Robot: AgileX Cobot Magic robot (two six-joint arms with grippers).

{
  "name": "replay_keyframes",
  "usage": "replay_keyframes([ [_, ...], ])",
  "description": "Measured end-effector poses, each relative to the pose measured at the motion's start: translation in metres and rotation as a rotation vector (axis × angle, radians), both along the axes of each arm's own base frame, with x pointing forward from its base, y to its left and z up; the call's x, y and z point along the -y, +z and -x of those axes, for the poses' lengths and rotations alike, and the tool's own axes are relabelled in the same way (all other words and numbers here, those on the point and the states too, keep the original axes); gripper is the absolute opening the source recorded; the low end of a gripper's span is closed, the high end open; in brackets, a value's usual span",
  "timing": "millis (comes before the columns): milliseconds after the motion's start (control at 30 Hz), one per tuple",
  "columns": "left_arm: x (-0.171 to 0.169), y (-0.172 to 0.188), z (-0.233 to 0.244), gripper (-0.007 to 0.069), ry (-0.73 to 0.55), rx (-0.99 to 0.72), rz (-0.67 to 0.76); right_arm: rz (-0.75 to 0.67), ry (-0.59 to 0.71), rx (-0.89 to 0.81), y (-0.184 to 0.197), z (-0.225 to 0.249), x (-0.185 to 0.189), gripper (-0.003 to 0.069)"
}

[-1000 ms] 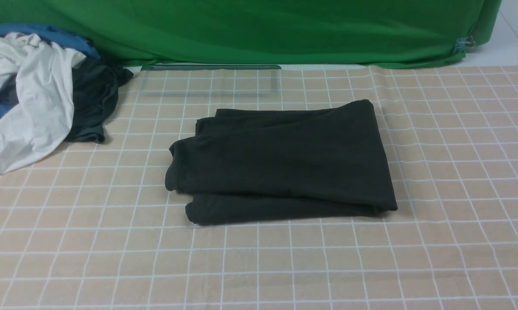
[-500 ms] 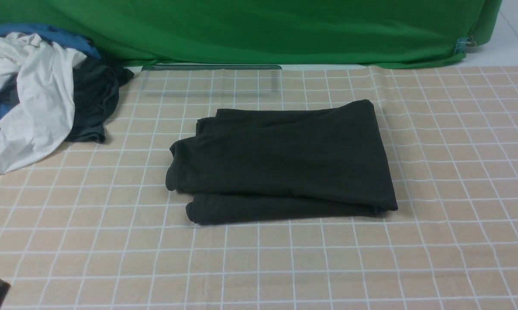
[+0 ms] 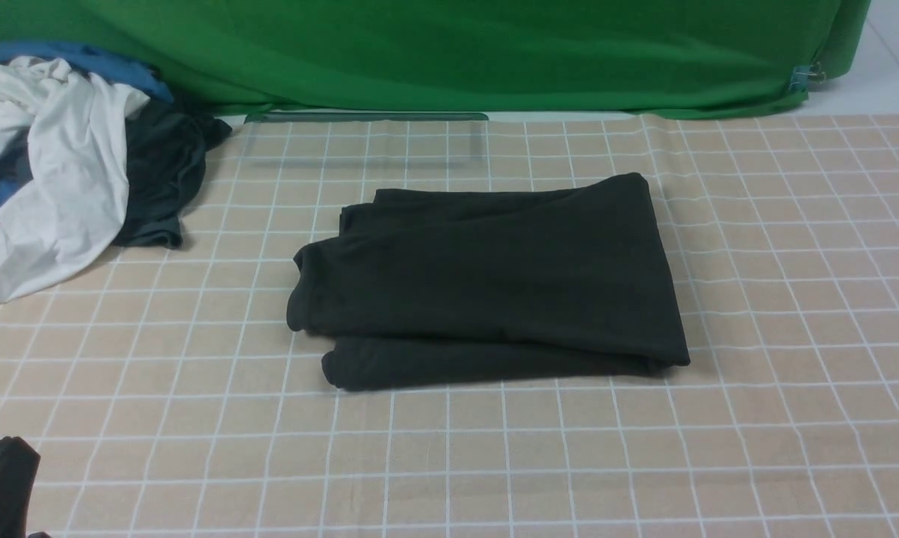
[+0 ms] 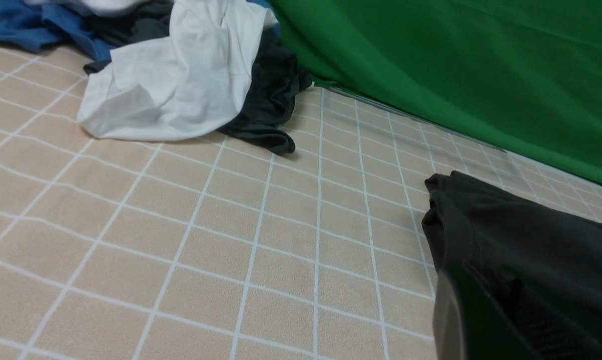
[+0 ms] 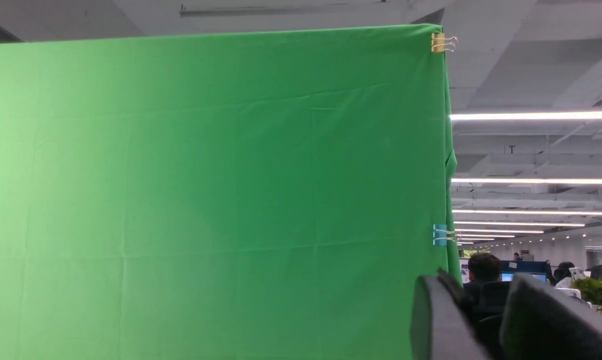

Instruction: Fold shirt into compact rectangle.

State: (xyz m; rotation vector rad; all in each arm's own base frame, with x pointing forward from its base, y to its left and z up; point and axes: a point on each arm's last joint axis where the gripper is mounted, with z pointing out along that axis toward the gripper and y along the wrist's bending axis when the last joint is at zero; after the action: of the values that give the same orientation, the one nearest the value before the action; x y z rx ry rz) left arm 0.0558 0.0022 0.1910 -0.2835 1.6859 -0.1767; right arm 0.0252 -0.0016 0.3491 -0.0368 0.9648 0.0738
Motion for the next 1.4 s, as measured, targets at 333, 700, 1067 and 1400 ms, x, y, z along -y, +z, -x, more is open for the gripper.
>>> replay_keyframes([
  [333,0.000,0.000,0.000,0.0013,0.000,0.000,0.000,0.000,0.000,0.000,0.000,0.000,0.000,0.0235],
  [700,0.000,0.000,0.000,0.0013,0.000,0.000,0.000,0.000,0.000,0.000,0.000,0.000,0.000,0.0236],
  [1067,0.000,0.000,0.000,0.0013,0.000,0.000,0.000,0.170,-0.061,-0.396,-0.043,-0.015,-0.006,0.0236],
  [1400,0.000,0.000,0.000,0.0013,0.000,0.000,0.000,0.231,-0.095,-0.755,-0.158,-0.033,-0.005,0.0236],
])
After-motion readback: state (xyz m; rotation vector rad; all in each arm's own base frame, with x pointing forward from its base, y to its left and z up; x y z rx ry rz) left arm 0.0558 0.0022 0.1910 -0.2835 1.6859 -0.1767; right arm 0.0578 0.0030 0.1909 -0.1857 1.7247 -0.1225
